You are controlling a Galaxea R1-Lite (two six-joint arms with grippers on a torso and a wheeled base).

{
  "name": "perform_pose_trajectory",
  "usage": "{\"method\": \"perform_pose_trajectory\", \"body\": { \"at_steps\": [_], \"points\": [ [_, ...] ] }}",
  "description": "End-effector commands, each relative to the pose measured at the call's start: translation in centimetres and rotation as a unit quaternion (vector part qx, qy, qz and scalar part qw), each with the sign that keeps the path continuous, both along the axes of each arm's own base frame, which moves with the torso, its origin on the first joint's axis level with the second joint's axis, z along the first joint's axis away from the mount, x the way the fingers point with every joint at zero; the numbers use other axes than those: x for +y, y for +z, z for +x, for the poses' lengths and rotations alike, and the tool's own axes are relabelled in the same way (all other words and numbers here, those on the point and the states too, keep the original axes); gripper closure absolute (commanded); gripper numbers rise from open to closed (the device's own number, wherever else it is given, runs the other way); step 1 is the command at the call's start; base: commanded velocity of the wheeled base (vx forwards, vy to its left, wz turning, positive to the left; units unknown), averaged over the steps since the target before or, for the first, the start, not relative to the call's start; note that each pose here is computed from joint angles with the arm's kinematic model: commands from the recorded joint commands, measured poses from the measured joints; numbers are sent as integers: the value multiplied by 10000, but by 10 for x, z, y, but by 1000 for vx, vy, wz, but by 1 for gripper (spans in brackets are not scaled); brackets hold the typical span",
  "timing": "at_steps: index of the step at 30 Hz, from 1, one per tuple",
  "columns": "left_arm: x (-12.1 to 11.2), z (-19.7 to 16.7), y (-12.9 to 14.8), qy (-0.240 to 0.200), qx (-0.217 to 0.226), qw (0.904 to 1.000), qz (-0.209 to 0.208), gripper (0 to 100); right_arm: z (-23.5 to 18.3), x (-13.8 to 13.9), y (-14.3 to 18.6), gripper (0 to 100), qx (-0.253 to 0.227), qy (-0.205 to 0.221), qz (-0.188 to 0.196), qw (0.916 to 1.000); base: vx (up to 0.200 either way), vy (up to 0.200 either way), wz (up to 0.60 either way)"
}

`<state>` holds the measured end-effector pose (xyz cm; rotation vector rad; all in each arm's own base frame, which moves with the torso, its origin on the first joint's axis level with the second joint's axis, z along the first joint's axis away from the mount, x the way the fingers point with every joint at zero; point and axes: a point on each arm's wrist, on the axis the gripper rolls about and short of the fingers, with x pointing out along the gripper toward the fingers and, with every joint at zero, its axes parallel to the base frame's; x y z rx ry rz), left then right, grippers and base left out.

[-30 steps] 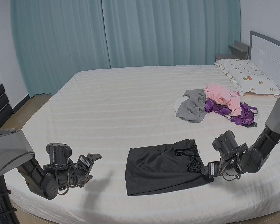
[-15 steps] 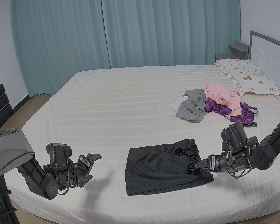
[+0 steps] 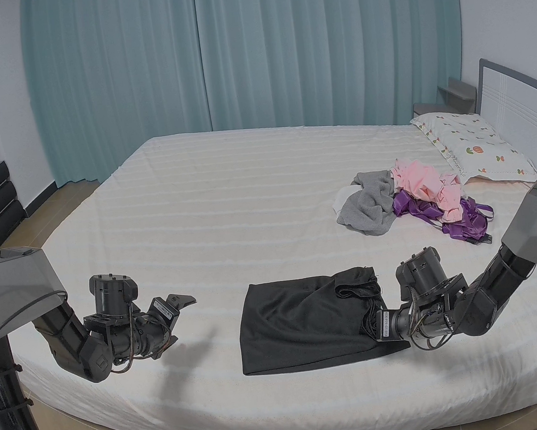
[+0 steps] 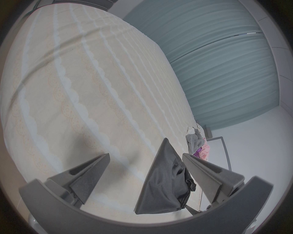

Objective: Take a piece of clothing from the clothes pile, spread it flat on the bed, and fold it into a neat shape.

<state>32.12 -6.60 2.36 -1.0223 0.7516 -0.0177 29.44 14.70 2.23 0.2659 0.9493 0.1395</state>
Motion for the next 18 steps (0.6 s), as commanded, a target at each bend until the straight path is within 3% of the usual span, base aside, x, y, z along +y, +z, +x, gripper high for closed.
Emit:
{"method": "perform_pose_trajectory", "body": {
  "at_steps": [1, 7, 18],
  "points": [
    [0, 0, -2, 7, 24, 10000, 9, 0, -2, -12, 1, 100, 31, -94, -79, 9999, 0, 0, 0],
    [0, 0, -2, 7, 24, 10000, 9, 0, -11, -25, 13, 100, -32, -215, -35, 9998, 0, 0, 0],
    [0, 0, -2, 7, 24, 10000, 9, 0, -19, -44, 7, 100, 187, -431, -90, 9989, 0, 0, 0]
  ]
}}
